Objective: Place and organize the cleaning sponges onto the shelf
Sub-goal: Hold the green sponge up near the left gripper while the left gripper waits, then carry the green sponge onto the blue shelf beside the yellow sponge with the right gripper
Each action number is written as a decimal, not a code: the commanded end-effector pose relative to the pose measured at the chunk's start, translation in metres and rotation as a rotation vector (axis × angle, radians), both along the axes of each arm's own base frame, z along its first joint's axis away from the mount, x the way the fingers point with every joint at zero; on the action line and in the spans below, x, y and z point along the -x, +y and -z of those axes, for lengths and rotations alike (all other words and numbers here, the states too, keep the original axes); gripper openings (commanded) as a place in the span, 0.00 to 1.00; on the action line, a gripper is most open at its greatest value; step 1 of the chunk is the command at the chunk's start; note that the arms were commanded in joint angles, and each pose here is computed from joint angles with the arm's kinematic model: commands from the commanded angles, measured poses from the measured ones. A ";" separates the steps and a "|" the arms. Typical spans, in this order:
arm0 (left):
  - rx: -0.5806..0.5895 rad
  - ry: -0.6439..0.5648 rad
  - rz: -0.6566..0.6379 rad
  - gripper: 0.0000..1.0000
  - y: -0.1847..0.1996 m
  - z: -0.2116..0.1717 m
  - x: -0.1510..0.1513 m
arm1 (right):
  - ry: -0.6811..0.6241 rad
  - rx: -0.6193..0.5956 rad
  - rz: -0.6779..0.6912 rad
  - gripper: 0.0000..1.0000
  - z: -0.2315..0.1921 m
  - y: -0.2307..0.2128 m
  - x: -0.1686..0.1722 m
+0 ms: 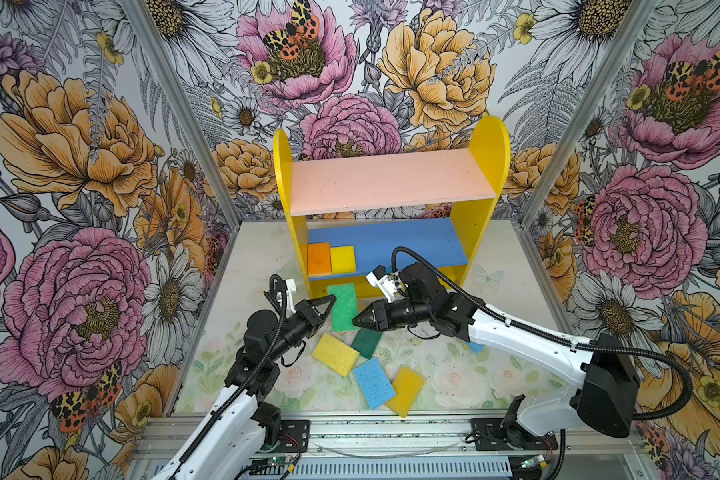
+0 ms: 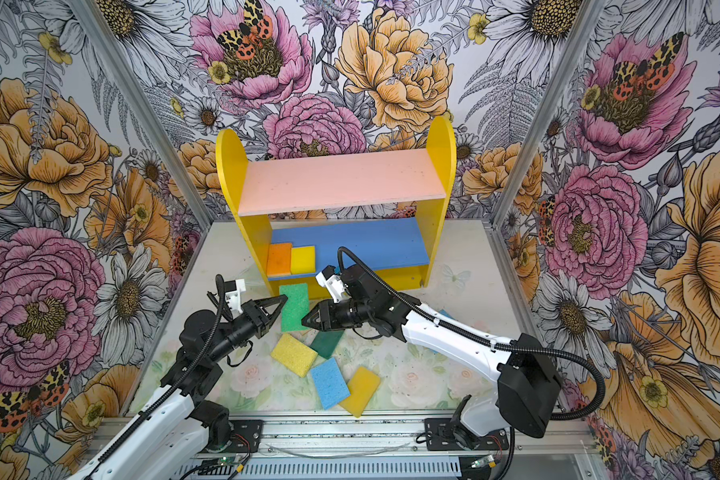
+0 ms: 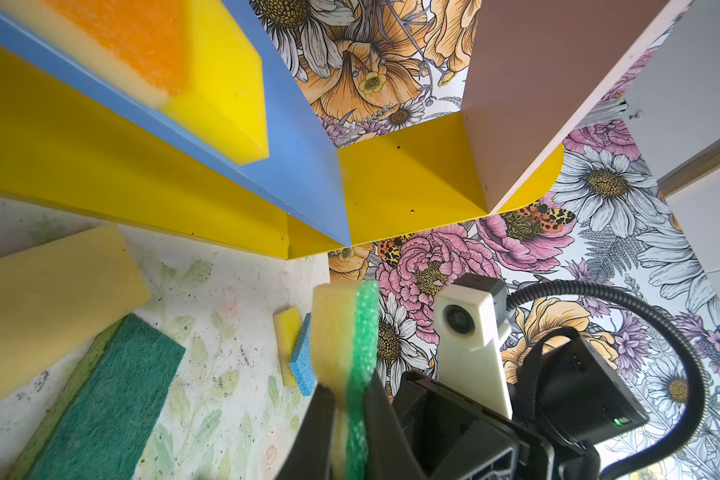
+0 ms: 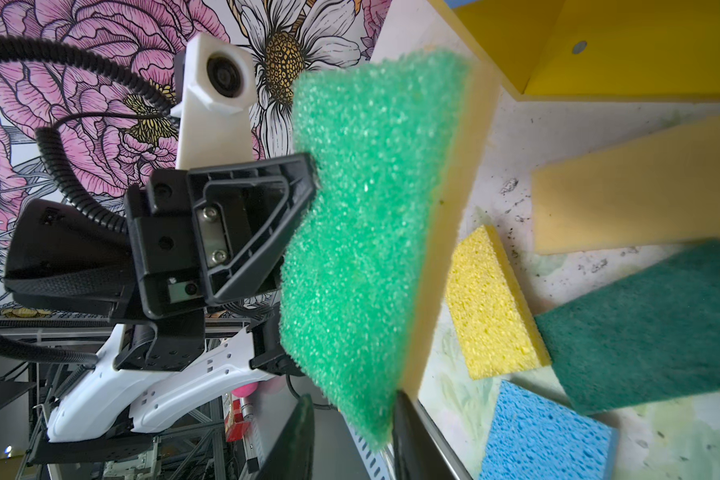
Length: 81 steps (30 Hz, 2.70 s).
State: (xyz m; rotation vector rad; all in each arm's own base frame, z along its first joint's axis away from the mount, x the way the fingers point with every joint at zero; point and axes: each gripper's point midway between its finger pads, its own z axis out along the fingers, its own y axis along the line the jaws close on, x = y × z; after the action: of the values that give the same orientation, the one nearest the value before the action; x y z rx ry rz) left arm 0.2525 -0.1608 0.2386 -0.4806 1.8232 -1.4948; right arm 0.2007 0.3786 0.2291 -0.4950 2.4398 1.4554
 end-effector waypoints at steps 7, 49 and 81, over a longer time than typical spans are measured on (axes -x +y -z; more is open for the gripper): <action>0.028 -0.003 -0.014 0.14 0.003 -0.003 -0.001 | -0.023 0.020 0.063 0.36 0.001 0.005 -0.015; -0.150 0.052 -0.099 0.99 0.032 0.005 0.011 | -0.104 0.058 0.222 0.00 -0.009 -0.036 -0.067; -0.247 0.141 -0.088 0.99 0.053 0.027 0.023 | -0.101 0.249 0.231 0.00 0.021 -0.079 -0.172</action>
State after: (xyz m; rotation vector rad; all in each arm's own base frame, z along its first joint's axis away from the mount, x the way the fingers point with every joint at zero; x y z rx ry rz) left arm 0.2298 -0.1063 0.2007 -0.5890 2.0407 -1.1758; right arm 0.3694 0.3016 0.2085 -0.2813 2.5052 1.0288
